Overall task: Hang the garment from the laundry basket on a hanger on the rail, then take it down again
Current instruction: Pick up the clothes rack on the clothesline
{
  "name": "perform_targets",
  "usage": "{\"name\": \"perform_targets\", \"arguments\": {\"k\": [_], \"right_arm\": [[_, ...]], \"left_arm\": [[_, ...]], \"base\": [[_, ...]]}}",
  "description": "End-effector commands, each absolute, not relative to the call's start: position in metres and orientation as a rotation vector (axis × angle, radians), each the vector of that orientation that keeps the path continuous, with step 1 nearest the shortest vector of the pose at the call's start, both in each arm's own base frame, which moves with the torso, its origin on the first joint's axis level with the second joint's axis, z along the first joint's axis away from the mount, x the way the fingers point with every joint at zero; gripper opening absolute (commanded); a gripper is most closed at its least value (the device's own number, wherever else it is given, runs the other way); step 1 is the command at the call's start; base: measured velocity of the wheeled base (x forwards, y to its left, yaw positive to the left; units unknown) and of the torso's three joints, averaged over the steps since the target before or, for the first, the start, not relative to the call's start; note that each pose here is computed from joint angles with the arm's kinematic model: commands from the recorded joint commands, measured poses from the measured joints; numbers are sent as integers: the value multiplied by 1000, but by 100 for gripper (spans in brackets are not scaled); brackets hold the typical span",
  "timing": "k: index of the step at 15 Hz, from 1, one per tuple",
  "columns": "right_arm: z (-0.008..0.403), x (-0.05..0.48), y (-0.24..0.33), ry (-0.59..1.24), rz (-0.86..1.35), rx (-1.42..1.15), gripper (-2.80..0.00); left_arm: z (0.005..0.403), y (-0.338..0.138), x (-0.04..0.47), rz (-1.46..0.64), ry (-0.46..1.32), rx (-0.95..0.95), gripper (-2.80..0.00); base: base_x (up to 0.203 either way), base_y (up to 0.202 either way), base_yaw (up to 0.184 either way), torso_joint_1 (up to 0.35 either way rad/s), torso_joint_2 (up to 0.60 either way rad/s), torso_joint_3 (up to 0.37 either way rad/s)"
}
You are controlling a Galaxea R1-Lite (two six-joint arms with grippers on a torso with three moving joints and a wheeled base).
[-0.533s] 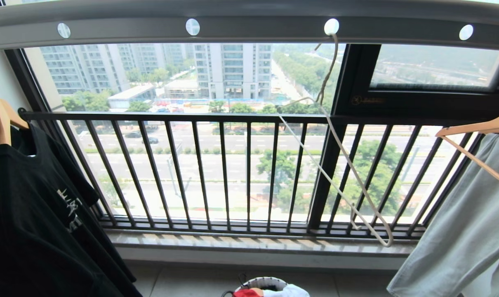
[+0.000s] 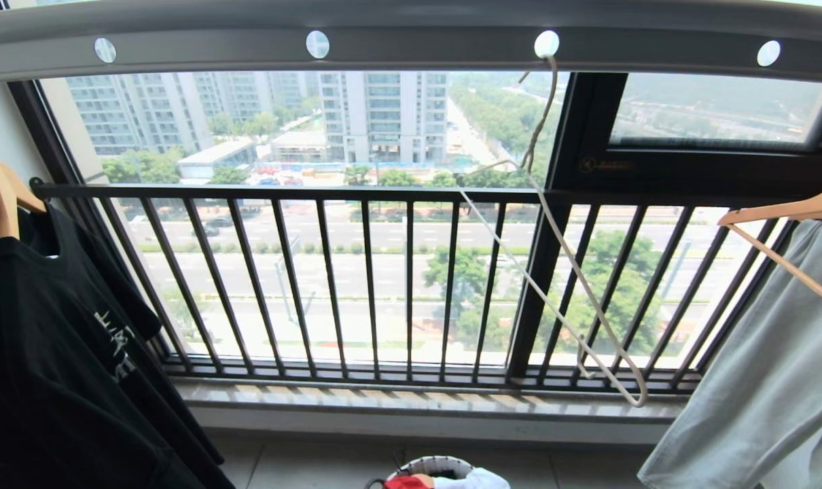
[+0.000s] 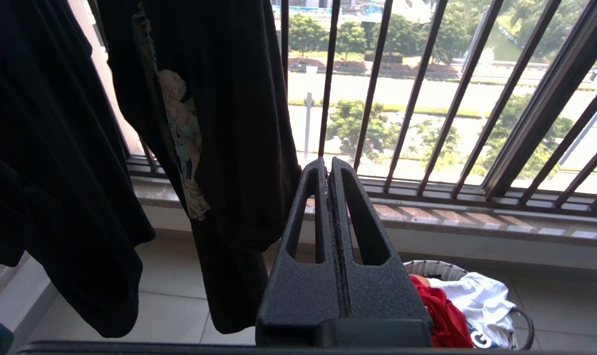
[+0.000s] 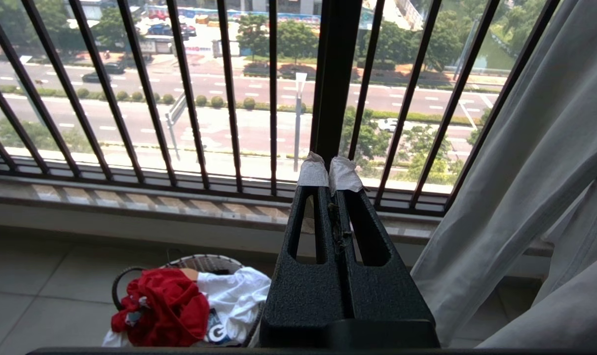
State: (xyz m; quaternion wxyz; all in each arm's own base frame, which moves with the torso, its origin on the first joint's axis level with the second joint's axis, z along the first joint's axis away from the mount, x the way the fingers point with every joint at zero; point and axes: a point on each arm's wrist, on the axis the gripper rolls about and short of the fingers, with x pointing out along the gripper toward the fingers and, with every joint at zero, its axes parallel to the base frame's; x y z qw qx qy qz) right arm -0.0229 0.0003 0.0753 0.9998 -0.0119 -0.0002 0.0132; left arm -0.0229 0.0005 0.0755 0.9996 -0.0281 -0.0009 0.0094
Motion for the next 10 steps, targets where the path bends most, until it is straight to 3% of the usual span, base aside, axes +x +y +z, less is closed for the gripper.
{"name": "perform_targets", "arguments": {"k": [1,10], "right_arm": [[75,-23,0,1,28,-28,-280],[75,-23,0,6,23,-20,-280]], "left_arm": [[75,1,-23,20,0,-57,-280],[75,1,-23,20,-1,-57,-280]], "base": [[0,0,0,0,0,0],[0,0,0,0,0,0]]}}
